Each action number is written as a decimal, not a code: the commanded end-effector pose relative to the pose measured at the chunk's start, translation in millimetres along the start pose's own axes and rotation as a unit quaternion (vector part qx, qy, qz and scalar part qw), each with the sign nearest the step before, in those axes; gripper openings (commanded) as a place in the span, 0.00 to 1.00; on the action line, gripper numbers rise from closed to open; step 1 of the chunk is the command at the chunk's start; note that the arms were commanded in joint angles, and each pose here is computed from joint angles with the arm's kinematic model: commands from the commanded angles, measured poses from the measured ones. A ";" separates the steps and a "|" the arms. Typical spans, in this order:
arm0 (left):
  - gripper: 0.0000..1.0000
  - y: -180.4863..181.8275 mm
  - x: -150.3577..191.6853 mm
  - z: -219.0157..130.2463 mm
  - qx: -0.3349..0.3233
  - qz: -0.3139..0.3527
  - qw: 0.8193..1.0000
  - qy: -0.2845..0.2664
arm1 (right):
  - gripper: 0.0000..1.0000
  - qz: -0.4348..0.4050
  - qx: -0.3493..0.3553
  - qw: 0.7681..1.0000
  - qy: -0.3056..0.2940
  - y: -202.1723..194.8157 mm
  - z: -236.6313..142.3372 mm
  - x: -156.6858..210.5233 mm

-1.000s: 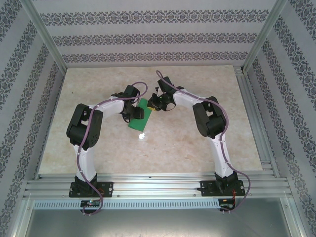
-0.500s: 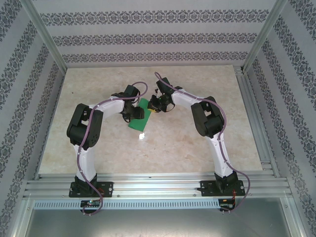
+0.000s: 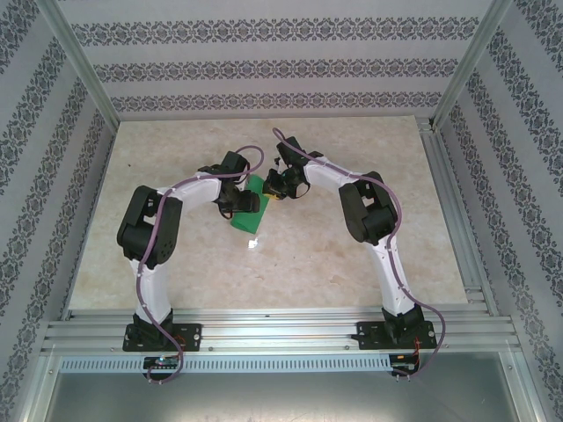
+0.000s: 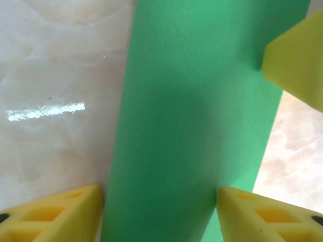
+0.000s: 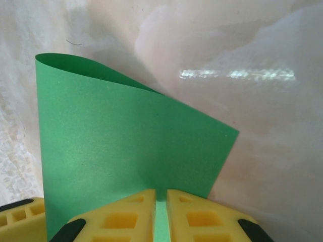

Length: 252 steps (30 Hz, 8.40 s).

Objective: Fold a paper plane with a square sheet of paper (fold left side to right side)
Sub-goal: Hold the square sheet of paper at the center of the table, then first fold the square sheet of paper in half at the center of the table.

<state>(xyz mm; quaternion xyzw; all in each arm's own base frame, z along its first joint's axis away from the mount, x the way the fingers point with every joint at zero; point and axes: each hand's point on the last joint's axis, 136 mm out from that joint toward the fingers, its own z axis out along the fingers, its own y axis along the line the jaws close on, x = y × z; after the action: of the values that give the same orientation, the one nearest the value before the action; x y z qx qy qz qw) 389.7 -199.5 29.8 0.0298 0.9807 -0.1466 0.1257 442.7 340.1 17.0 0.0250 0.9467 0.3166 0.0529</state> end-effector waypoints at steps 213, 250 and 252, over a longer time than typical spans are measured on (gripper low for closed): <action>0.30 37.0 -14.3 -30.3 0.137 -0.094 0.986 -0.032 | 0.03 -0.017 0.110 0.992 0.062 -36.4 30.9 109.2; 0.16 58.7 62.0 7.4 0.150 -0.103 0.982 0.053 | 0.03 -0.022 0.142 0.987 0.068 -48.0 30.2 112.0; 0.17 66.6 65.1 5.0 0.144 -0.112 0.982 0.053 | 0.03 -0.021 0.145 0.987 0.069 -49.8 30.8 112.7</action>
<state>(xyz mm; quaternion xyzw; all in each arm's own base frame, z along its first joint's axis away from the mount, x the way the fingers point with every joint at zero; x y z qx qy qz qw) 358.3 -173.8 19.4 -0.0175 0.9296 -0.3574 0.0885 364.2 369.1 12.9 -0.0252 0.9571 0.2837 0.0535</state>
